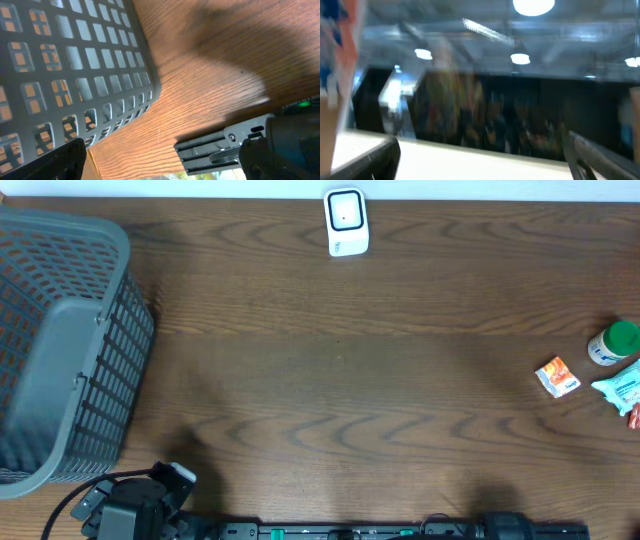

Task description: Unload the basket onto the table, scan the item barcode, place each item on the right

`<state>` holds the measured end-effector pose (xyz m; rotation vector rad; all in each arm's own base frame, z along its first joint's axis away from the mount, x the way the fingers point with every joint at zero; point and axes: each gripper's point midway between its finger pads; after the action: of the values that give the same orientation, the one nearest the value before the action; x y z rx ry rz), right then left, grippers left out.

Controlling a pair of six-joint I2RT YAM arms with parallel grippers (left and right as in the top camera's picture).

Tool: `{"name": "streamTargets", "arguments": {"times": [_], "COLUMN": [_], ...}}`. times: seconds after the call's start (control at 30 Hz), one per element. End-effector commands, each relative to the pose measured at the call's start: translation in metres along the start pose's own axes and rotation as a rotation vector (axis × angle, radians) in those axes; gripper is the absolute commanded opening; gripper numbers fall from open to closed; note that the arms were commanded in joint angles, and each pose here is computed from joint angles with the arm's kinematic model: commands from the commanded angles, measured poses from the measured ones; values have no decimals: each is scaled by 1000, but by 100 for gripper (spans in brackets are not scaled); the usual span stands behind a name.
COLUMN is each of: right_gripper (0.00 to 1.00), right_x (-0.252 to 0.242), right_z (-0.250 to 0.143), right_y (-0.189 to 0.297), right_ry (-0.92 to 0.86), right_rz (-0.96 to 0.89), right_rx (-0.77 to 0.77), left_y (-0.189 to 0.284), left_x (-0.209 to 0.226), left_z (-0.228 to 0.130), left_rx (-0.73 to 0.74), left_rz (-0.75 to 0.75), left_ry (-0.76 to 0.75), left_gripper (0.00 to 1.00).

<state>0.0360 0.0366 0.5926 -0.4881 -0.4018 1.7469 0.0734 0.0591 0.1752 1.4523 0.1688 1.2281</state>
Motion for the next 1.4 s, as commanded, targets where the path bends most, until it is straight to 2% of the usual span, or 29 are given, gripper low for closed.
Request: {"name": "streamTargets", "arguments": {"times": [0.0,0.27,0.47,0.87,1.07,1.37], "right_gripper": [99,99,99,99,99,99], "right_x": [9,17,16,15,0,-6], "right_z": [-54,-144,-204,-326,-398,-455], "right_y": [-11,-7,1,2,16,37], "right_ry": [8,-61,-82,-126,-135,-227], "right_rz": [71,111,91,67,-46,-132], "right_rx": [14,-53,-16,225,362,487], "left_y": [2,2,2,2,2,2], "left_x": [3,3,3,3,3,3], "left_z": [0,0,0,0,0,0], "left_rx": [-5,-5,-5,-5,-5,-5], "left_rz": [13,13,13,13,13,13], "left_ry": [11,11,11,11,11,11], "left_gripper": [98,98,98,98,98,98]}}
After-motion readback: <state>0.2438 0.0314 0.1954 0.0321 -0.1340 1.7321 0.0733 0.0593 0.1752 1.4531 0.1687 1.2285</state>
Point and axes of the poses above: each gripper's point midway between its finger pads, its own y axis back along the fingers, its own x axis along the line the jaws close on, z = x × y, and after that the axes turned 1 degree about y, right-handed
